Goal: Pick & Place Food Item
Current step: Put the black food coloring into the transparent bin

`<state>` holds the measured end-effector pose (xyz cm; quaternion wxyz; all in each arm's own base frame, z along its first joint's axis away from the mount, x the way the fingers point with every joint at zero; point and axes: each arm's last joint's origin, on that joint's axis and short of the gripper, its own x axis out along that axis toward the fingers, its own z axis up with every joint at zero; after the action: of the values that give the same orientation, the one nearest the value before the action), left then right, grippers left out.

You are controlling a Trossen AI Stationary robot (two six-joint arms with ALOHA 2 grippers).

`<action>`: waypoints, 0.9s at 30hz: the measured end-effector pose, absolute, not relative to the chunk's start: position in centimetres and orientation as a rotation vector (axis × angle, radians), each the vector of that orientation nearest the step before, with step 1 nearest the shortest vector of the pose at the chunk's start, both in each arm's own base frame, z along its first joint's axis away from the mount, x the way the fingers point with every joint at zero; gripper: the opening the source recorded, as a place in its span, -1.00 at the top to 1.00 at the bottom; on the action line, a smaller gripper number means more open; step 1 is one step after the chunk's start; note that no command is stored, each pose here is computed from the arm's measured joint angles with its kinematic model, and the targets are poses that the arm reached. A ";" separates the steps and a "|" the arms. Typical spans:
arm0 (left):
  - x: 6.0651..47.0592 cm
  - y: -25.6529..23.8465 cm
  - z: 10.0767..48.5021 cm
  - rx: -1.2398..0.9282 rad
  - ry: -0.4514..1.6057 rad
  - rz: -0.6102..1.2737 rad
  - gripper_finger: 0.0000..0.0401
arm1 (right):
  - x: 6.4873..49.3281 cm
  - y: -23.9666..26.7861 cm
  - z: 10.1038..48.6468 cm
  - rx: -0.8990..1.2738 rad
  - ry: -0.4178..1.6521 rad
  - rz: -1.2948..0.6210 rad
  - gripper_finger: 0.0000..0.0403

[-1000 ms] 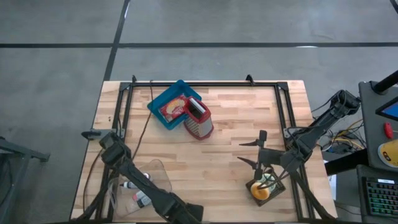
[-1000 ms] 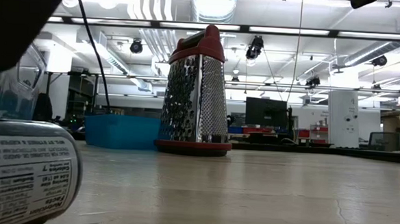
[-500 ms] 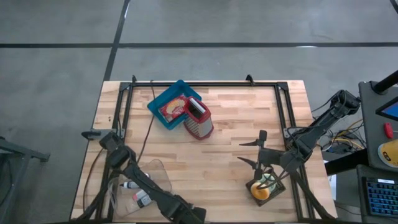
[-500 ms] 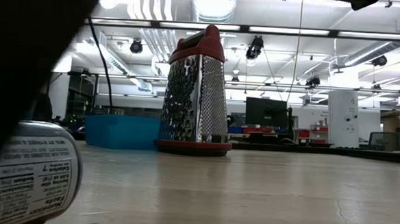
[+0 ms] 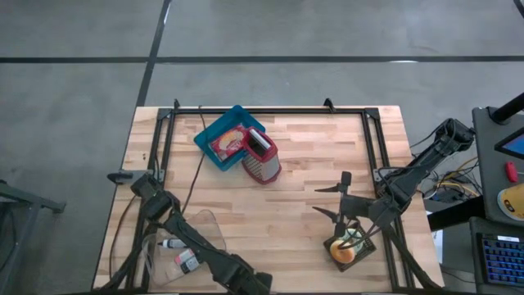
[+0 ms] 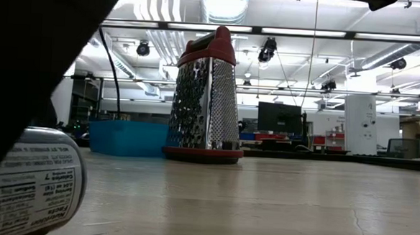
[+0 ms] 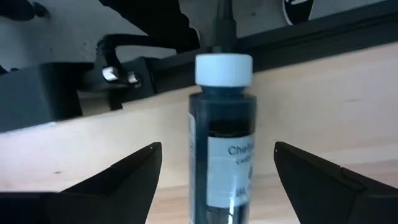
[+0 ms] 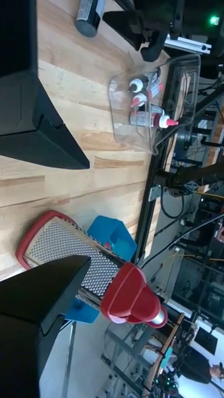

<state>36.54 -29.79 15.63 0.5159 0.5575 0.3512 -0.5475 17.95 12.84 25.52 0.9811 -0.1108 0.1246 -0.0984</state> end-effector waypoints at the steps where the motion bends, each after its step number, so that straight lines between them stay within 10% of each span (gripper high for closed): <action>1: 36.7 -29.8 15.4 1.339 0.838 -1.314 -0.57 | 18.0 12.8 25.5 -0.223 0.251 -0.198 -0.16; 14: 37.1 -29.4 13.8 1.335 0.872 -1.344 -0.47 | 17.9 12.9 25.5 -0.223 0.251 -0.196 -0.16; 27: 37.2 -29.4 13.8 1.376 0.865 -1.328 0.38 | 17.9 12.9 25.5 -0.224 0.252 -0.195 -0.16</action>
<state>37.16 -29.44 13.75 0.4983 0.5685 0.3574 -0.5485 17.95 12.88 25.50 0.9811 -0.1112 0.1250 -0.0967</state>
